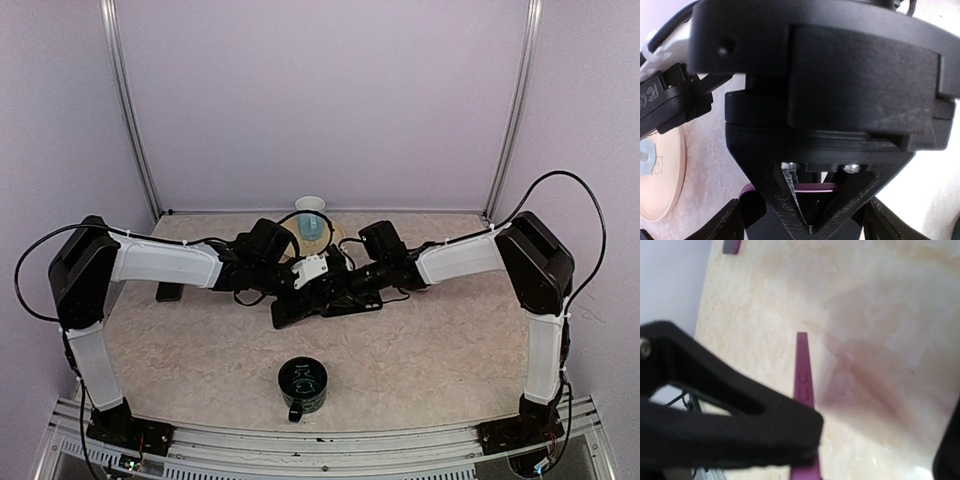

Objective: Put the phone into the phone case
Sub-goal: Pass from the left arm to the right, then pass from the right arm to the left

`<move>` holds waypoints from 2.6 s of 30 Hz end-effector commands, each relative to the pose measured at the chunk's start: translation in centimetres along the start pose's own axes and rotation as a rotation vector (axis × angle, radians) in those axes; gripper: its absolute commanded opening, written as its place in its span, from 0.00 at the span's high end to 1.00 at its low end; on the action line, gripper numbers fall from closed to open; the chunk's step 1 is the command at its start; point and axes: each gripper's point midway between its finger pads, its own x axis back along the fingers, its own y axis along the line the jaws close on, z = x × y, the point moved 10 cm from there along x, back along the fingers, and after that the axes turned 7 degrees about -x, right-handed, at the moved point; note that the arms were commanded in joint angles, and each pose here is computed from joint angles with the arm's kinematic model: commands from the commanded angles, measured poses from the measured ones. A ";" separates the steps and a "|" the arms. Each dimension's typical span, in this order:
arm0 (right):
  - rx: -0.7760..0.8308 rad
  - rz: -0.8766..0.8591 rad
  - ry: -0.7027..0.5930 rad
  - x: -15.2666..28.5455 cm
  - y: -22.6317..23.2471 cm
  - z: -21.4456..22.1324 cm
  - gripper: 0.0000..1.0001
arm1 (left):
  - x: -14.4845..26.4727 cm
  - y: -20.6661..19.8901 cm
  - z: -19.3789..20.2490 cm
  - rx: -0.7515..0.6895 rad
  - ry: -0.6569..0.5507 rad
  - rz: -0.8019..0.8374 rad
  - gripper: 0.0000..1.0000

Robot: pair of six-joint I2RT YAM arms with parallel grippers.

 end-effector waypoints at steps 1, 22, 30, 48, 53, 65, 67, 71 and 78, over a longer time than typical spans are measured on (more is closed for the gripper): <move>0.035 -0.063 -0.010 0.7 1.1 -0.5 1.00 | 2.3 0.7 -2.2 -0.025 -0.090 -0.087 0.11; 0.186 -0.129 -0.153 7.1 3.2 -2.3 1.00 | 8.9 4.0 -4.4 0.239 -0.239 -0.258 0.01; 0.250 -0.095 -0.234 10.7 3.1 -2.5 1.00 | 11.1 7.1 -5.5 0.410 -0.263 -0.306 0.01; 0.332 -0.055 -0.323 14.4 3.3 -2.1 1.00 | 14.5 7.2 -6.7 0.489 -0.327 -0.452 0.01; 0.391 -0.072 -0.362 15.7 3.7 -1.8 1.00 | 12.2 8.5 -6.3 0.666 -0.306 -0.353 0.01; 0.530 -0.133 -0.446 18.2 4.8 -1.1 1.00 | 11.7 8.9 -5.3 0.876 -0.501 -0.086 0.01; 0.551 -0.155 -0.450 18.4 5.1 -0.9 1.00 | 11.8 8.5 -5.6 0.876 -0.534 -0.049 0.01; 0.596 -0.198 -0.466 18.8 5.8 -0.6 1.00 | 11.6 8.2 -5.6 0.895 -0.562 -0.001 0.01; 0.650 -0.278 -0.484 19.3 6.6 -0.2 1.00 | 10.1 7.1 -5.9 0.923 -0.581 0.096 0.01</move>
